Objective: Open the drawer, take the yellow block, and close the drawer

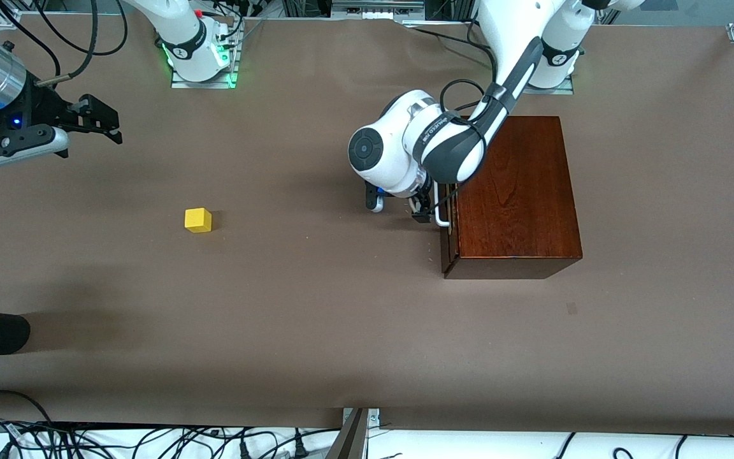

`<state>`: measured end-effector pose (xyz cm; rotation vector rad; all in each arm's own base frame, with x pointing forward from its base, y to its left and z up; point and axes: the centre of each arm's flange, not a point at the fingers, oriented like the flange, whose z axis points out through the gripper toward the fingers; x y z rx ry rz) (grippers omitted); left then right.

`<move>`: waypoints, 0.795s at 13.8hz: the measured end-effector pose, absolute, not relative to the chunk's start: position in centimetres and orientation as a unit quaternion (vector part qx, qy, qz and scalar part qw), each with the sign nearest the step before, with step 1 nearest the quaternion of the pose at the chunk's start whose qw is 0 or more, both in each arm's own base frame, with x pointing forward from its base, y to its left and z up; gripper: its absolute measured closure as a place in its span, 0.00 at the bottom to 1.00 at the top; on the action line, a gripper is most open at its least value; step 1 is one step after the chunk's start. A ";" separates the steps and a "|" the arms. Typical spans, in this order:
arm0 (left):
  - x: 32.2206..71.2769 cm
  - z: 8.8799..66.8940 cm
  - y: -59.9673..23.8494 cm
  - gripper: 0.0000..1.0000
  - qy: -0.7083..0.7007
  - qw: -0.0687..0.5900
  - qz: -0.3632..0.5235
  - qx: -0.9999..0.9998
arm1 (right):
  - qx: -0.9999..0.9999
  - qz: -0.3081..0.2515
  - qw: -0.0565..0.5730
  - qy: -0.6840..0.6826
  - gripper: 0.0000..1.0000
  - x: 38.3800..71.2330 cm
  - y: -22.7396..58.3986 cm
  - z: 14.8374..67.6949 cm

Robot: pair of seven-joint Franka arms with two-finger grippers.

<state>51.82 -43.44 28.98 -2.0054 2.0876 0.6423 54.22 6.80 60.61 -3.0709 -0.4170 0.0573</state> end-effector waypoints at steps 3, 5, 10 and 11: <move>52.2 30.2 -43.6 0.00 0.703 0.088 0.204 -0.676 | -0.991 0.010 0.021 -0.135 0.00 54.3 6.8 61.4; 52.4 32.4 -44.0 0.00 0.702 0.080 0.185 -0.683 | -0.991 0.007 0.020 -0.134 0.00 54.4 6.7 61.6; 54.3 41.0 -44.2 0.00 0.689 0.037 0.107 -0.716 | -0.991 0.014 0.019 -0.132 0.00 54.8 6.5 61.0; 55.5 43.1 -42.7 0.00 0.679 0.040 0.091 -0.728 | -0.991 0.019 0.019 -0.132 0.00 54.8 6.5 60.7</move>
